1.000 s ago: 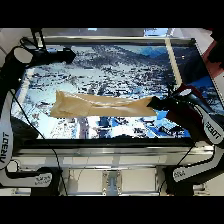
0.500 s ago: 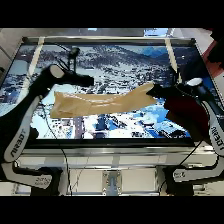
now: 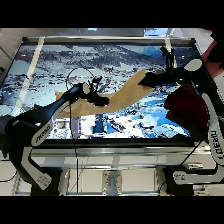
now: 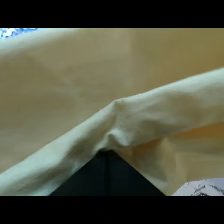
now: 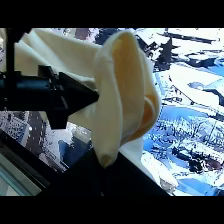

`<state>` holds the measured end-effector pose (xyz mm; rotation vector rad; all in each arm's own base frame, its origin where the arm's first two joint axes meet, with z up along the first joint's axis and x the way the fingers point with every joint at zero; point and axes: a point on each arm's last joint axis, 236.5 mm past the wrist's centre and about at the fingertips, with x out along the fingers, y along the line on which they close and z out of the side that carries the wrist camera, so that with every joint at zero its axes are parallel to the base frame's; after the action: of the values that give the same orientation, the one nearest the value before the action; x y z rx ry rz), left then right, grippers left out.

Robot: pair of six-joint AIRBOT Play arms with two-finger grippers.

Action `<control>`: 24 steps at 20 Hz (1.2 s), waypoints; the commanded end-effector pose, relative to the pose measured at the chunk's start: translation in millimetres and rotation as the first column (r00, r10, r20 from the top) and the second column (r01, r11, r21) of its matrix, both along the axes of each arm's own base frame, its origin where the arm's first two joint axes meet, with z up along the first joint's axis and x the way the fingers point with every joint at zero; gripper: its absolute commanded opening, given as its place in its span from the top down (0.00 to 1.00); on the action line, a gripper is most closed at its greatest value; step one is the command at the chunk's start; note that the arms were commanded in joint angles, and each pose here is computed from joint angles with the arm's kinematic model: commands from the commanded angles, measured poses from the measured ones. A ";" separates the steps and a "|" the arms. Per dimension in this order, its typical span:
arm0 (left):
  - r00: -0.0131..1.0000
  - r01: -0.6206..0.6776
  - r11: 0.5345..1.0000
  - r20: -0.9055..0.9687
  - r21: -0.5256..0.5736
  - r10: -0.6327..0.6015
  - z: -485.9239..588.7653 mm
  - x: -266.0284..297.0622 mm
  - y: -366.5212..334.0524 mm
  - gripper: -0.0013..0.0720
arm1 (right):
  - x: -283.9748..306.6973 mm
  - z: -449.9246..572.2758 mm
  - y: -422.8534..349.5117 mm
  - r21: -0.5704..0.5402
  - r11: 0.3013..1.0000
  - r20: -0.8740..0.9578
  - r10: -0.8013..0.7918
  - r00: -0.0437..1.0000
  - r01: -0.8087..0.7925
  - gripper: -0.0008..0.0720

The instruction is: Fold the shirts.

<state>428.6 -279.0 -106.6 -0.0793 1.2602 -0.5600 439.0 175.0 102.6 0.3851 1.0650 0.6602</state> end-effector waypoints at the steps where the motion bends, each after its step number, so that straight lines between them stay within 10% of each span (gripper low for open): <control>1: 1.000 0.000 0.999 0.001 0.039 0.000 -9.7 3.8 4.8 0.97 | -2.6 27.5 30.5 0.003 0.999 0.042 0.032 0.999 -0.032 0.95; 11: 0.837 -0.278 0.947 0.524 0.158 0.158 285.8 78.1 205.6 0.96 | 12.7 24.0 215.8 0.208 0.978 0.159 -0.020 0.987 -0.014 0.96; 18: 0.817 -0.400 0.901 0.511 0.166 0.268 310.9 48.7 275.6 0.96 | -24.6 -19.2 393.0 0.444 0.895 0.138 -0.023 0.990 -0.041 0.95; 21: 0.823 -0.393 0.905 0.500 0.162 0.268 309.2 47.0 272.8 0.96 | -7.8 -29.5 397.4 0.495 0.865 0.064 -0.127 0.990 0.079 0.28; 24: 0.824 -0.393 0.905 0.500 0.166 0.266 308.8 46.8 273.6 0.96 | 17.6 -34.5 364.1 0.417 0.908 0.125 -0.080 0.989 0.020 0.29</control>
<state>477.9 -8.7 201.8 0.0585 0.8009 -0.0922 437.2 553.3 75.5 0.7595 0.7852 0.8760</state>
